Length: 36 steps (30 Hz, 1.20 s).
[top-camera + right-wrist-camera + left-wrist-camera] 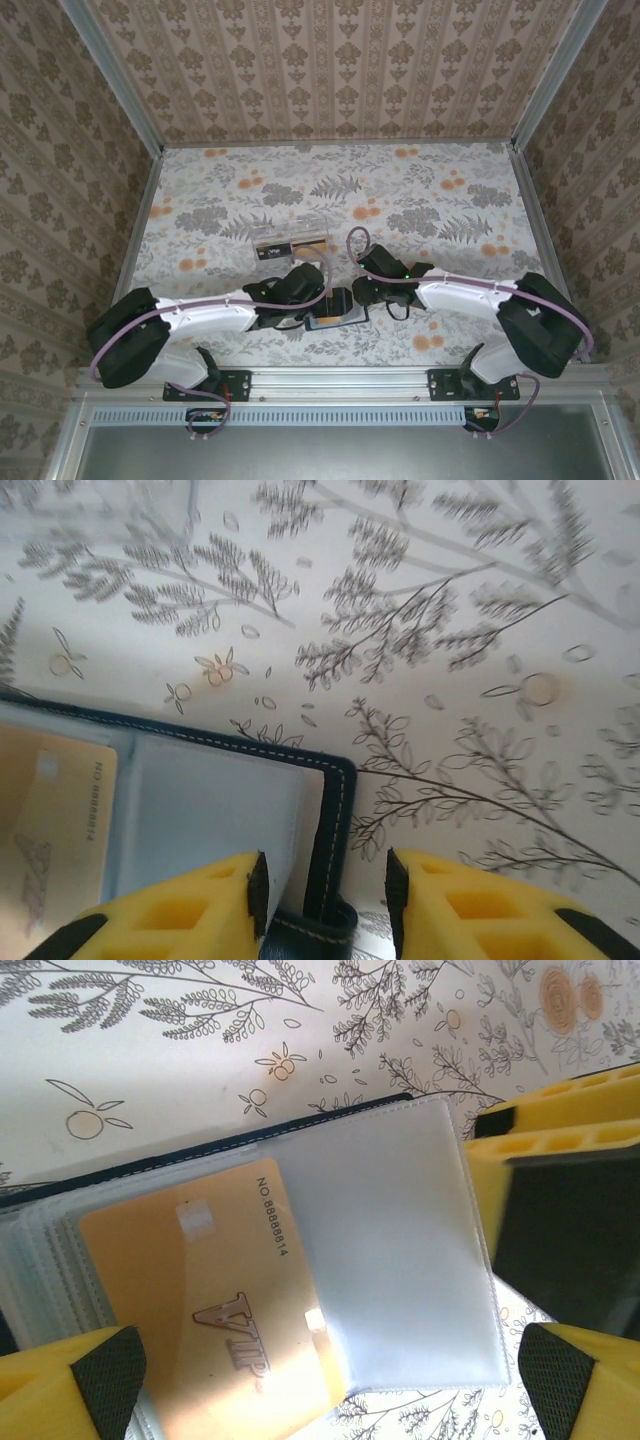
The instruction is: Take the credit cards out of the card holder
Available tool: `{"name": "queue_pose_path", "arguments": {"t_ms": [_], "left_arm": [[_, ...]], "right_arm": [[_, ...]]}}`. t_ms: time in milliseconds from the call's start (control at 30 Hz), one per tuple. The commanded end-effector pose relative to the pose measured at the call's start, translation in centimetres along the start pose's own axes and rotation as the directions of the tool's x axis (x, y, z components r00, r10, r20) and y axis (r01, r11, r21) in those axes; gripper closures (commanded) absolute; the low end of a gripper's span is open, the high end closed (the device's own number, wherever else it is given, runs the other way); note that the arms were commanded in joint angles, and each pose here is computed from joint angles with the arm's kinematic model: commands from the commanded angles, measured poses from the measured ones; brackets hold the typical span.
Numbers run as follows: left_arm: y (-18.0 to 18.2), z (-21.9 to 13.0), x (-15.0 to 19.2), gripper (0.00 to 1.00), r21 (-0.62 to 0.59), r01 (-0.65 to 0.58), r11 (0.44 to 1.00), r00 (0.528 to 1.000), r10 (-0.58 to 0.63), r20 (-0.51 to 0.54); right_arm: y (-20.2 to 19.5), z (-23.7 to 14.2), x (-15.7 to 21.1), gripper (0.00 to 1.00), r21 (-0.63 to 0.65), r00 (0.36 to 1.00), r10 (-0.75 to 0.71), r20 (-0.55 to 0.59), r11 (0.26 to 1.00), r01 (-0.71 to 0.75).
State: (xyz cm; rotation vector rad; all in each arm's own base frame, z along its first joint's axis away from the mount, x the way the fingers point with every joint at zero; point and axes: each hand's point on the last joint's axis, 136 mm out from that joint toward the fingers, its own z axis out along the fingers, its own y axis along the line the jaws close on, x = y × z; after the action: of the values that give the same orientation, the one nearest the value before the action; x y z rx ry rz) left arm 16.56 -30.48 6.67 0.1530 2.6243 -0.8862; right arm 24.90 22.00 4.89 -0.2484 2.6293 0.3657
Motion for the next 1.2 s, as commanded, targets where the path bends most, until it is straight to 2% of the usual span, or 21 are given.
{"name": "queue_pose_path", "arguments": {"t_ms": [0, 100, 200, 300, 333, 467, 600, 733, 1000, 1167], "left_arm": [[0.6, -1.1, -0.7, 0.00, -0.004, -0.004, 1.000, 0.999, 0.004, 0.040], [1.6, -1.9, -1.0, 0.00, -0.013, 0.013, 1.000, 0.998, -0.012, 0.061], [2.9, -2.7, -1.3, 0.00, -0.029, 0.040, 0.999, 0.996, -0.038, 0.084], [4.5, -3.3, -1.4, 0.09, -0.041, 0.080, 0.996, 0.992, -0.076, 0.100], [4.9, -3.4, -1.4, 0.13, -0.043, 0.091, 0.995, 0.991, -0.086, 0.105], [6.0, -3.8, -1.3, 0.46, -0.056, 0.110, 0.992, 0.989, -0.104, 0.110], [6.4, -3.5, -1.3, 0.62, -0.062, 0.117, 0.991, 0.988, -0.110, 0.108], [6.1, -2.7, -1.1, 0.85, -0.048, 0.118, 0.992, 0.990, -0.113, 0.086], [4.6, -0.7, -0.6, 1.00, -0.031, 0.091, 0.995, 0.995, -0.090, 0.034], [4.0, -0.2, -0.4, 1.00, -0.042, 0.068, 0.997, 0.998, -0.067, 0.020]], "right_arm": [[-1.8, -2.1, -0.9, 0.58, 0.068, 0.998, 0.020, 0.063, 0.997, -0.024], [-1.0, -3.2, -1.5, 0.57, 0.021, 0.995, 0.026, 0.092, 0.999, -0.028], [1.0, -3.4, -1.6, 0.58, -0.077, 0.997, 0.034, 0.076, 0.997, -0.028], [3.2, -2.9, -1.4, 0.61, -0.167, 0.998, 0.043, 0.041, 0.985, -0.035], [4.0, -2.7, -1.3, 0.63, -0.195, 0.999, 0.044, 0.027, 0.980, -0.038], [6.3, -0.8, -0.2, 0.68, -0.251, 0.997, 0.057, -0.061, 0.965, -0.070], [7.6, 0.1, 0.2, 0.68, -0.266, 0.994, 0.057, -0.089, 0.961, -0.079], [8.0, 0.6, 0.6, 0.69, -0.277, 0.990, 0.079, -0.117, 0.955, -0.109], [7.9, 1.4, 1.7, 0.70, -0.272, 0.982, 0.096, -0.162, 0.952, -0.138], [7.7, 2.1, 2.3, 0.70, -0.259, 0.975, 0.109, -0.192, 0.953, -0.158]]}}
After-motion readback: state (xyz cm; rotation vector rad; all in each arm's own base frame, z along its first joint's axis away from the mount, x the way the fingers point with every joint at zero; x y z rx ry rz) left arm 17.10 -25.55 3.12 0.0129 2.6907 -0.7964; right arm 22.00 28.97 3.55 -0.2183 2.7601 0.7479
